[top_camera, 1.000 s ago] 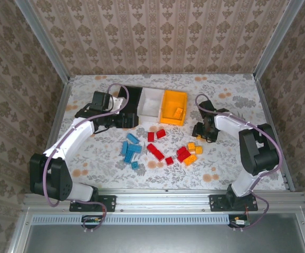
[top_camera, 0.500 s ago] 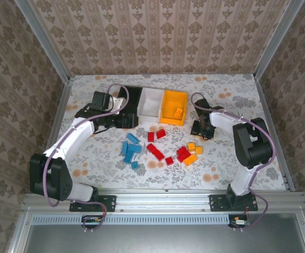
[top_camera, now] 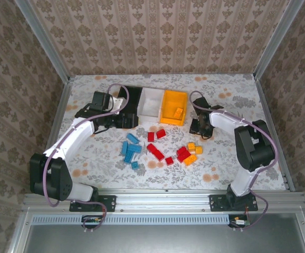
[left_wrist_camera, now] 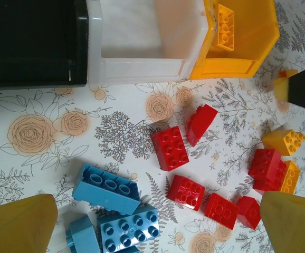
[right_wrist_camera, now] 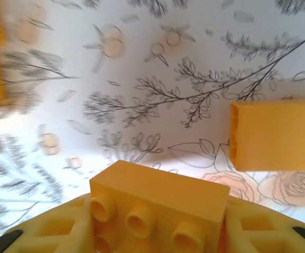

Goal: Sort the legos into containers by color

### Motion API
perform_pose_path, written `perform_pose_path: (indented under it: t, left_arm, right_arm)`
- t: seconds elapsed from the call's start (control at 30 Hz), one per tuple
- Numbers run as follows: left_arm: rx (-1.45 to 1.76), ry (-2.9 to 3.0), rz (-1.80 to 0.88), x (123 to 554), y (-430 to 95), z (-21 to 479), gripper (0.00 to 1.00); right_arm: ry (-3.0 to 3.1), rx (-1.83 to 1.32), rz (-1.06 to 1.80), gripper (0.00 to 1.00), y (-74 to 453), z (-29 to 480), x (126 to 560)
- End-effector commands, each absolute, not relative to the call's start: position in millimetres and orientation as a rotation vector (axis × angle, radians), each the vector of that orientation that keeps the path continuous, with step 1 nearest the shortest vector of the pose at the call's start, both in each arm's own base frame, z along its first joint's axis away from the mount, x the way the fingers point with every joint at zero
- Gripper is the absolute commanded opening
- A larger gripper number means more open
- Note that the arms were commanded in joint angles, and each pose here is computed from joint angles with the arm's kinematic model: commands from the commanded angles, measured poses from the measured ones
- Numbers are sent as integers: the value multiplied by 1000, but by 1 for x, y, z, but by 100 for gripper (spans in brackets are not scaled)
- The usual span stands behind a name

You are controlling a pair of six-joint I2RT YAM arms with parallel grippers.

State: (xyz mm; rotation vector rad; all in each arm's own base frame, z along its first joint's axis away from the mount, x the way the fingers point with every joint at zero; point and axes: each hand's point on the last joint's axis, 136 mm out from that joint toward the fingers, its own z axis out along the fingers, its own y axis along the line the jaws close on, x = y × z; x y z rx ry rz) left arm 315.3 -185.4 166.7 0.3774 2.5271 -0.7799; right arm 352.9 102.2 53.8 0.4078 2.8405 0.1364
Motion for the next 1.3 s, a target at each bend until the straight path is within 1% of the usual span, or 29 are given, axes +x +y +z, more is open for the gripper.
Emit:
perform_pose_path:
  t: [0.0, 0.17, 0.47, 0.57, 0.7, 0.83, 1.07, 1.17, 1.27]
  left_arm:
    - [398, 2533, -770, 314, -185, 166, 100]
    - [398, 2530, -763, 313, -184, 167, 100]
    - [399, 2539, -746, 314, -181, 165, 100]
    - [395, 2536, -746, 315, -180, 166, 100]
    - [381, 2542, -749, 317, -178, 164, 100]
    - [369, 2535, -748, 319, -175, 166, 100]
    - [349, 2520, -748, 321, -170, 169, 100]
    - [349, 2519, -746, 321, -170, 170, 100]
    - [356, 2506, -751, 321, -171, 172, 100]
  right_arm:
    - [2719, 348, 198, 38, 114, 113, 372]
    - [2700, 257, 272, 38, 146, 136, 403]
    - [2720, 185, 260, 40, 179, 126, 467]
    - [2728, 175, 251, 46, 184, 121, 481]
    - [2720, 167, 256, 56, 189, 124, 491]
    - [2698, 164, 267, 69, 189, 140, 491]
    - [2655, 142, 250, 71, 177, 178, 471]
    - [2629, 140, 222, 73, 164, 195, 450]
    - [2626, 165, 207, 79, 144, 197, 417]
